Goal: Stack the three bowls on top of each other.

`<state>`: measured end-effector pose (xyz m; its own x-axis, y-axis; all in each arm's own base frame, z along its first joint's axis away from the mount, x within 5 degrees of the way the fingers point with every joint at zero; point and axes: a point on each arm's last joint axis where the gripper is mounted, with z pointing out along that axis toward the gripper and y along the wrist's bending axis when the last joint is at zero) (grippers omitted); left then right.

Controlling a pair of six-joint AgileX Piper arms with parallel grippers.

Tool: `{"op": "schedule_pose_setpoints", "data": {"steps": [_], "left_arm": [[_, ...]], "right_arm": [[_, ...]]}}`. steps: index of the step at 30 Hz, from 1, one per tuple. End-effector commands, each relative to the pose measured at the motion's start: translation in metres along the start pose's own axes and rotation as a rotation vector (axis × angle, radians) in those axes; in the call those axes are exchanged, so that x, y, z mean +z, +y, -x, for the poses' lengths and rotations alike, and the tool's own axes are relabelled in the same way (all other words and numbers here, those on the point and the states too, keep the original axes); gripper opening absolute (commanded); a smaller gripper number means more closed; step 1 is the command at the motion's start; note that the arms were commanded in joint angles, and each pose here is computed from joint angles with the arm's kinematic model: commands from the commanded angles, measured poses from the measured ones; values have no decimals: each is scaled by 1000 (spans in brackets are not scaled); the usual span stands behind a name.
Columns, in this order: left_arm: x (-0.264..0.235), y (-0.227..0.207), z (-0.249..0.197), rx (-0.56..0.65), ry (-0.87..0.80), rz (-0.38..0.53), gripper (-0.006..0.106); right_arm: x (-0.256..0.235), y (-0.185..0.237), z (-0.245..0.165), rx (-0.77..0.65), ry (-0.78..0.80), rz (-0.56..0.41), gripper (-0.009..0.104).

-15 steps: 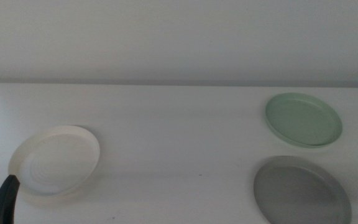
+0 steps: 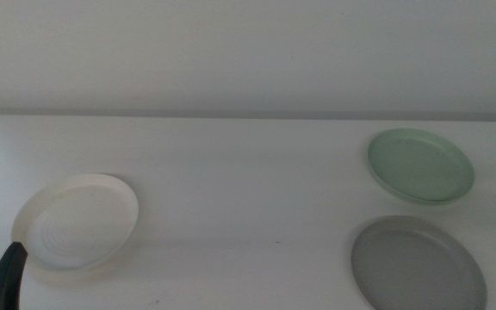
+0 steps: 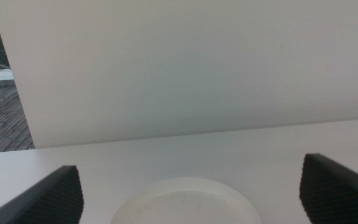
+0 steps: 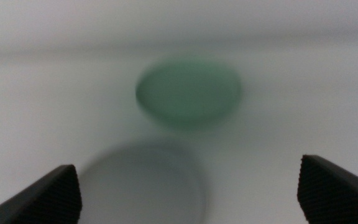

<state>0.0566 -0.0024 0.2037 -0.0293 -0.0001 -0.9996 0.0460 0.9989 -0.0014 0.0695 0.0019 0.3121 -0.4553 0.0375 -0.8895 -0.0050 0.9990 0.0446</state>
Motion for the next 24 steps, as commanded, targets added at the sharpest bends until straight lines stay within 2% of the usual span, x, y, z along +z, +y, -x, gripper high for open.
{"op": "schedule_pose_setpoints", "data": {"steps": [1,5,14,19,24], "left_arm": [[-1,0,-11,-5,-14,-7,94],[-1,0,-11,-5,-14,-7,94],[-1,0,-11,-5,-14,-7,94],[-1,0,-11,-5,-14,-7,94],[-1,0,-11,-5,-14,-7,94]], "right_arm": [[3,1,12,1,236,-10,93],[16,2,27,59,319,-17,93],[47,6,26,121,511,9,93],[95,7,39,90,746,2,88],[156,5,40,82,864,-19,86]]}}
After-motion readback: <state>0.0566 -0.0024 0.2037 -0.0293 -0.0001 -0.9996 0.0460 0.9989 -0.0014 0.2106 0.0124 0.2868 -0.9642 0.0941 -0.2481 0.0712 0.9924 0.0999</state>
